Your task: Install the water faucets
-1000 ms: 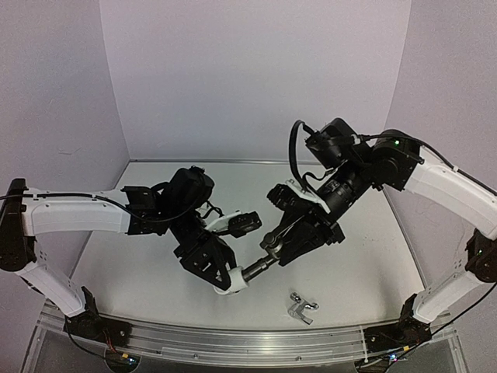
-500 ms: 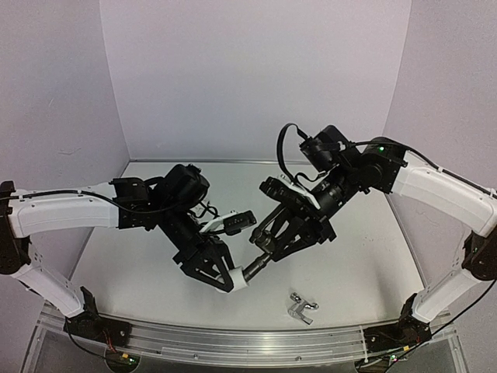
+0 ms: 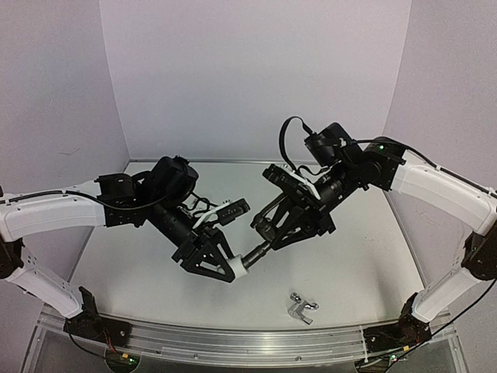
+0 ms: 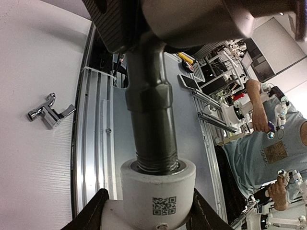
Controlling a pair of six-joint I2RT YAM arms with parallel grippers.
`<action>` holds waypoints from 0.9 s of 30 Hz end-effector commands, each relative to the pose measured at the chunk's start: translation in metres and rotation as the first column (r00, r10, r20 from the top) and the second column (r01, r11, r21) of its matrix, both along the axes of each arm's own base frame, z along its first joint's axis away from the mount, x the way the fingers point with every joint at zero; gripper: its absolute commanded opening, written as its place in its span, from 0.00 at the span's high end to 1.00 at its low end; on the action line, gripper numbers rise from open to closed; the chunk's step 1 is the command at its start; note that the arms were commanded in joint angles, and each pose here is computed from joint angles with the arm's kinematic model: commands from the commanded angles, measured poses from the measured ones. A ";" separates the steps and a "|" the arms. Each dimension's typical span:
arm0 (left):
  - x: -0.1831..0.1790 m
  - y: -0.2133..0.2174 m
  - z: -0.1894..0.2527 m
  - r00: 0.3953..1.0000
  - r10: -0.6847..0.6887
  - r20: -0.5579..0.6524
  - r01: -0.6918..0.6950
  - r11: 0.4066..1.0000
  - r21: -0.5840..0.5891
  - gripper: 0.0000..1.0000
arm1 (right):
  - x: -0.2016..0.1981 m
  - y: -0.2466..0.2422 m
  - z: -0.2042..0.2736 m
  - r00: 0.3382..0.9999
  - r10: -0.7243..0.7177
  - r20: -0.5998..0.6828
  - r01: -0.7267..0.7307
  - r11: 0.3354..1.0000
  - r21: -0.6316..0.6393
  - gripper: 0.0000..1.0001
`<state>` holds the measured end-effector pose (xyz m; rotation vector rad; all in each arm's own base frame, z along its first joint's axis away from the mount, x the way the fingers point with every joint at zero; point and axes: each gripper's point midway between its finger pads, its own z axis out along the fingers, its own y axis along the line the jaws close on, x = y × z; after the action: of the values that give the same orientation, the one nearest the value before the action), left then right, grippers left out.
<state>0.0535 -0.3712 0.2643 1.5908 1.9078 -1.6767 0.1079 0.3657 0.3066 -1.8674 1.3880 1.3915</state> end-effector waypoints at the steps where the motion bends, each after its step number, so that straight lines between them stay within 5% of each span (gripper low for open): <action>1: 0.018 -0.005 0.038 0.980 0.083 0.180 -0.055 0.987 -0.152 0.68 | -0.006 0.002 -0.001 0.997 0.012 -0.080 -0.012 1.000 -0.004 1.00; 27: 0.067 0.005 0.027 0.834 0.313 0.454 -0.268 0.950 -0.164 0.70 | 0.026 0.010 -0.003 0.969 -0.104 -0.222 0.098 0.994 -0.037 1.00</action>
<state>0.0962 -0.3627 0.2548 1.5244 1.8510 -1.2024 0.1444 0.3726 0.2965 -1.6845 1.6069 1.4513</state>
